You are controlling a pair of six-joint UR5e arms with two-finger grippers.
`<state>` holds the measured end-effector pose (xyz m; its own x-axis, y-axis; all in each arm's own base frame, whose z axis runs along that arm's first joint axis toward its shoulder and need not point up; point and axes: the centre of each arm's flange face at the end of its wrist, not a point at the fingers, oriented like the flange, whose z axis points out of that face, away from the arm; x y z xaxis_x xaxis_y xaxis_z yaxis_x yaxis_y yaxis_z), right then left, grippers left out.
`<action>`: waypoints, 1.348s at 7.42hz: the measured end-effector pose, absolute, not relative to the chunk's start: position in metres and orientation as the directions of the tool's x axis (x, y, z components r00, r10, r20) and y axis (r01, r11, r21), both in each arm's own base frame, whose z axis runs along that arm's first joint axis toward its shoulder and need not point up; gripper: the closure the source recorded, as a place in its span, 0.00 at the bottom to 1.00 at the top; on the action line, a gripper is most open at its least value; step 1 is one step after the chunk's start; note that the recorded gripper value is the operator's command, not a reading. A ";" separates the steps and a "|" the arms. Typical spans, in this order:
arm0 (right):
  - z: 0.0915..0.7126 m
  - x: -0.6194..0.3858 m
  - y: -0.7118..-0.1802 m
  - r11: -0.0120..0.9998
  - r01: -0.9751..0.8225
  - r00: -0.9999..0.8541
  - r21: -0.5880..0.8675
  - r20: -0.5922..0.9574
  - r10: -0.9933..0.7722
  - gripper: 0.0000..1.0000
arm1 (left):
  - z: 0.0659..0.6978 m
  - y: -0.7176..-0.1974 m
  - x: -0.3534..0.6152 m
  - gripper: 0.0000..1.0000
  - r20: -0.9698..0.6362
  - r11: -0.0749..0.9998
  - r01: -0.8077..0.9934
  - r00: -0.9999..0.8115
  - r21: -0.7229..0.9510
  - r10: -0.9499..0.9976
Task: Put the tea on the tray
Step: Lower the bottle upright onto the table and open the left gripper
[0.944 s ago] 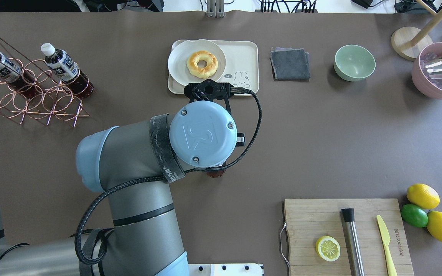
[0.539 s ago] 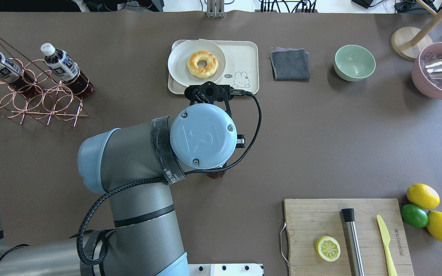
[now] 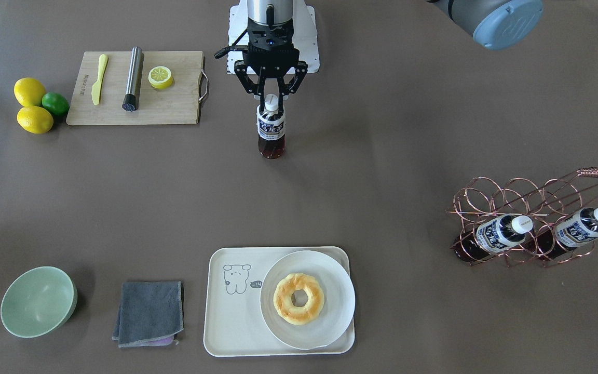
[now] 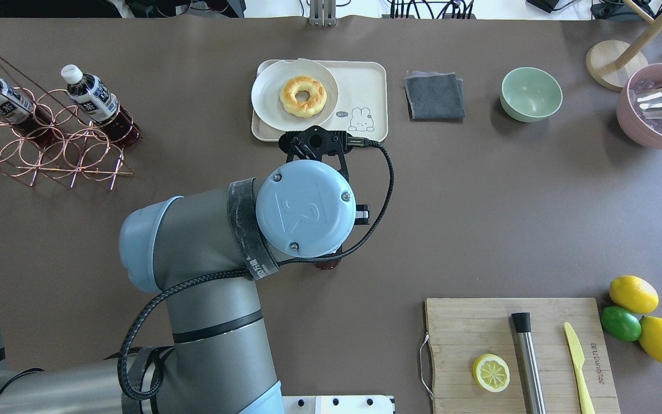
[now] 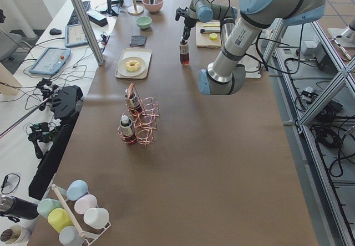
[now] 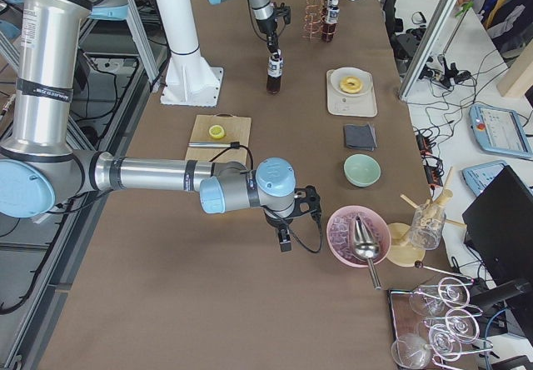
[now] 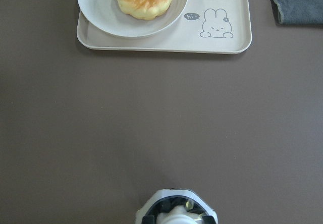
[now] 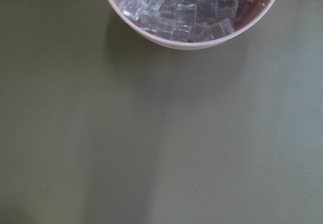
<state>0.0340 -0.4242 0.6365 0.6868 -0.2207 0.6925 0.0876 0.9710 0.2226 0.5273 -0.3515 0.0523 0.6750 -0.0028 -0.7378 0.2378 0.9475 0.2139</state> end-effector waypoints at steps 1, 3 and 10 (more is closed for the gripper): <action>0.637 0.034 -0.424 0.971 0.088 0.686 0.222 0.693 -0.221 0.00 | 0.053 -0.351 0.528 1.00 -0.738 0.948 0.237 0.675 0.214 -0.003; 0.636 0.034 -0.424 0.971 0.088 0.686 0.222 0.693 -0.221 0.00 | 0.057 -0.351 0.528 1.00 -0.734 0.948 0.235 0.679 0.213 -0.004; 0.621 0.030 -0.429 0.968 0.078 0.659 0.239 0.716 -0.230 0.00 | 0.058 -0.351 0.507 0.03 -0.743 0.929 0.273 0.669 0.250 0.004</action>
<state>0.0298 -0.4290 0.6210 0.6594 -0.2300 0.7157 0.0780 0.9678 0.2392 0.5068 -0.3506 0.0582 0.6691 0.0037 -0.7432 0.2730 0.9289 0.2504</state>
